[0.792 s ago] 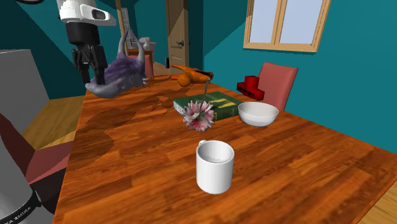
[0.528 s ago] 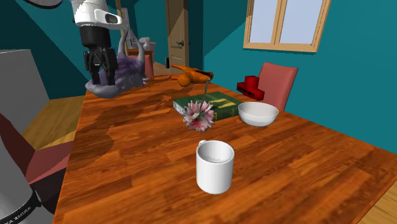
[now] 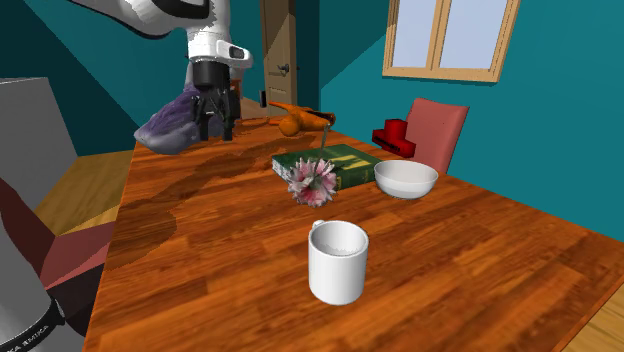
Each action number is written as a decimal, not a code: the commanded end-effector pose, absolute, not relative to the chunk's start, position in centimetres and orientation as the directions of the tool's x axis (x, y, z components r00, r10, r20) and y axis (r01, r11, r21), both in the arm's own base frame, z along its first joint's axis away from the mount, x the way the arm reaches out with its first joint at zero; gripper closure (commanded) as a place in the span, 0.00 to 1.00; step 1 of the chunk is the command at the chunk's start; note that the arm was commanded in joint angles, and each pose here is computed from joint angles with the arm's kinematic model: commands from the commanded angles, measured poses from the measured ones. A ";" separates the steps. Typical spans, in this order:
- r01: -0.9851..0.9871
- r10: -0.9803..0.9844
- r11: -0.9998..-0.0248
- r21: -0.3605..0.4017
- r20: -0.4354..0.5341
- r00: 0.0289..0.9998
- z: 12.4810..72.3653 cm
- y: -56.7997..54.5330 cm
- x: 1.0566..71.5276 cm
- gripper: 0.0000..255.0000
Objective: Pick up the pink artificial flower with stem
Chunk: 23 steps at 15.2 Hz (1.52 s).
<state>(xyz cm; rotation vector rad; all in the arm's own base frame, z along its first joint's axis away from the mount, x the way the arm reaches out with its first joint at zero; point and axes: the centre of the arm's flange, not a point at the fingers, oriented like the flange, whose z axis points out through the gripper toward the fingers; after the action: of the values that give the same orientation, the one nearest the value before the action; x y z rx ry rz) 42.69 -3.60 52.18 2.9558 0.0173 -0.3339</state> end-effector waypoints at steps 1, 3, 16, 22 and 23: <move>0.027 -0.018 -0.984 0.178 -0.248 0.969 51.0 -4.1 45.5 0.00; 0.023 -0.030 -0.981 0.191 -0.272 0.962 49.9 -4.7 48.2 0.00; 0.011 -0.099 -0.964 0.266 -0.398 0.912 42.1 -9.1 62.4 0.00; 0.011 -0.099 -0.964 0.266 -0.398 0.912 38.7 -9.1 62.4 0.00; 0.011 -0.099 -0.964 0.266 -0.398 0.912 38.7 -9.1 62.4 0.00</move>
<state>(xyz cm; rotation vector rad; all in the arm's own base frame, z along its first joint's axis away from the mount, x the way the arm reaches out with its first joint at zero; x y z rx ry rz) 62.52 -9.07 39.07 2.8104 -0.0658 -0.6060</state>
